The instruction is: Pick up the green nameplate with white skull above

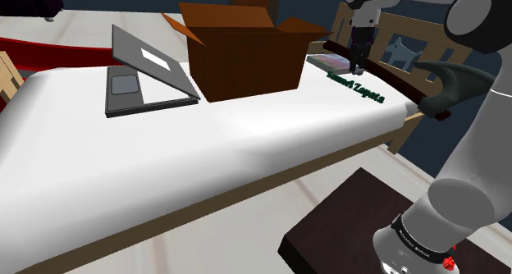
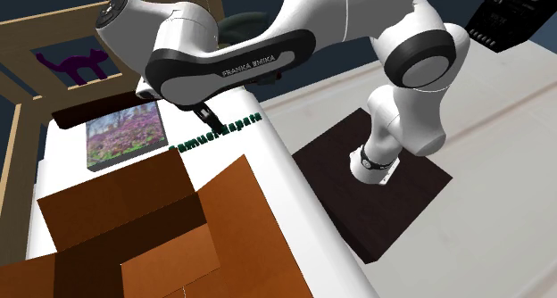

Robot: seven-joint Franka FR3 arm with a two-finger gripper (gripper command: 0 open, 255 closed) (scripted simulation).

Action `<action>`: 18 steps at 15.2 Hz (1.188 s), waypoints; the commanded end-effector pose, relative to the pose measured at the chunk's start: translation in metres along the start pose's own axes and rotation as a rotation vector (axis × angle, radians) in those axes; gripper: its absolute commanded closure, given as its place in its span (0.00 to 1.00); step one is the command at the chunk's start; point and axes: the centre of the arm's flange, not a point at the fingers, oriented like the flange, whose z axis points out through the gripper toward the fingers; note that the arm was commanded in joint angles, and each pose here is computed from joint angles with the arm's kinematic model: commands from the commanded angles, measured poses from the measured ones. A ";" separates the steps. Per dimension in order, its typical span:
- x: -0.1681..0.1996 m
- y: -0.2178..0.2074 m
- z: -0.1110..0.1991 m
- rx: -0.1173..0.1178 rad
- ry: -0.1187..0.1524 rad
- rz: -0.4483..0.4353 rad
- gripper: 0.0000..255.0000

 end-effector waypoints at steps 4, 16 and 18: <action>0.000 0.000 0.002 0.000 0.000 0.000 1.00; -0.007 -0.002 -0.029 0.000 0.000 0.000 1.00; -0.009 -0.002 -0.039 0.000 0.000 0.000 1.00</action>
